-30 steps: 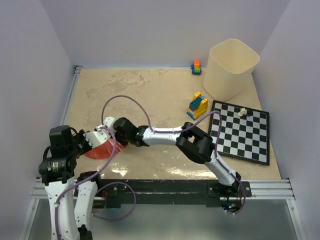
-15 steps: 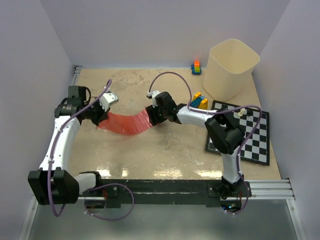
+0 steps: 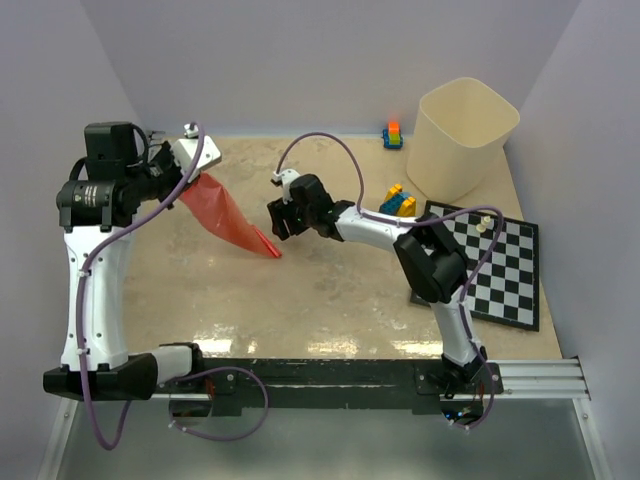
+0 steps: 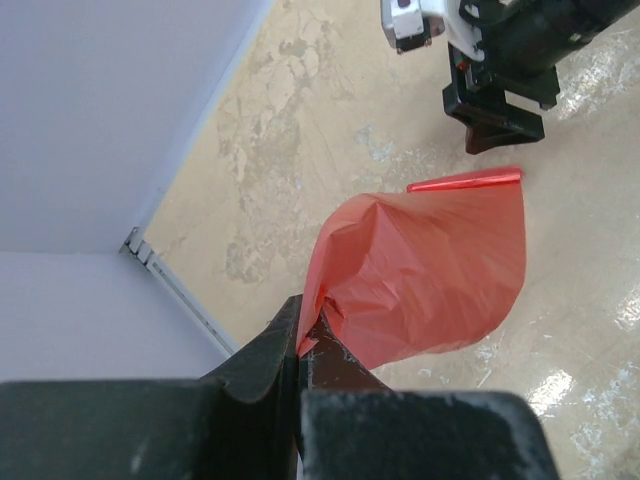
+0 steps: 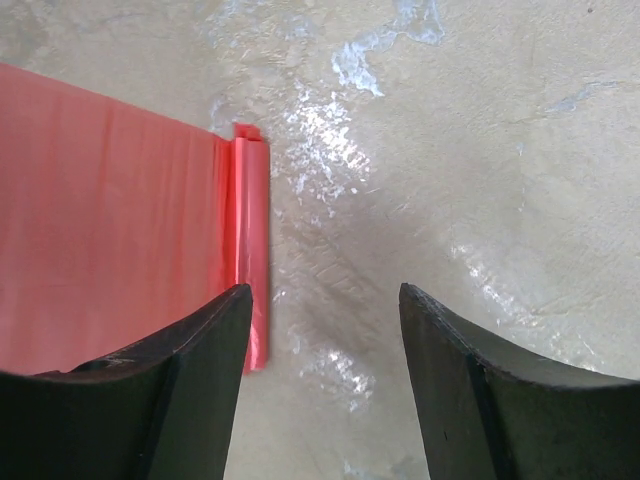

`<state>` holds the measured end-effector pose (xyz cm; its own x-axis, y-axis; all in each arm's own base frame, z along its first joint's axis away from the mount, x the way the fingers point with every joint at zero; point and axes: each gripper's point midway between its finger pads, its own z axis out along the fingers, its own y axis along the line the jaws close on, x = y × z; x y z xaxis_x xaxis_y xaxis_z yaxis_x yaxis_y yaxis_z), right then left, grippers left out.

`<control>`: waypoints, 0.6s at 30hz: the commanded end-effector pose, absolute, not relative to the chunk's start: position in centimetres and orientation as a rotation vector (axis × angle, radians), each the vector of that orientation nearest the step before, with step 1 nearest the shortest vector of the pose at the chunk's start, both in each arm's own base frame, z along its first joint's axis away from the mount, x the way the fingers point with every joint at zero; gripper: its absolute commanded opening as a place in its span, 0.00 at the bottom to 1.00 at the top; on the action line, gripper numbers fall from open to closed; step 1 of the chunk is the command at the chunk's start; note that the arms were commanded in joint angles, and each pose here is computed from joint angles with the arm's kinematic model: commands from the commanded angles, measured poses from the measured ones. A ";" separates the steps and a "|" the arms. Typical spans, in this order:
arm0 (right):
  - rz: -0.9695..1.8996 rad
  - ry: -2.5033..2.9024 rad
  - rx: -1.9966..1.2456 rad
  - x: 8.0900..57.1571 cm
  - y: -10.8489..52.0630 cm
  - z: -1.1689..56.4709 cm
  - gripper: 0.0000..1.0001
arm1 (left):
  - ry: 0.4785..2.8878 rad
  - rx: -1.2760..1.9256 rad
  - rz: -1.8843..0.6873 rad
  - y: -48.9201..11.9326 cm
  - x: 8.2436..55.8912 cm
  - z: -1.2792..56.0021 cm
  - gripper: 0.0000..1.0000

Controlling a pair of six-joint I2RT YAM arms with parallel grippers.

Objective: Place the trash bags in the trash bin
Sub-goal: Unfold the trash bag at the center of the board.

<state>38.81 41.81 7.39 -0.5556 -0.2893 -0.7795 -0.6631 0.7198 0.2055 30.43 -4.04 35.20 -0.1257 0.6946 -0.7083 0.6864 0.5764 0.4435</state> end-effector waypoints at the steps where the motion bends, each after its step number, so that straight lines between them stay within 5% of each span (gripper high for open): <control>1: 0.649 2.109 -0.701 40.0 43.2 9.2 0.65 | 1.769 1.107 0.033 -4.5 30.6 38.7 0.00; 9: 0.663 2.083 -0.760 39.0 45.2 9.2 0.66 | 1.781 1.111 0.147 -3.1 28.9 40.3 0.00; 18: 0.525 2.072 -0.807 37.2 47.1 6.9 0.65 | 2.073 1.151 0.515 3.9 22.4 29.4 0.00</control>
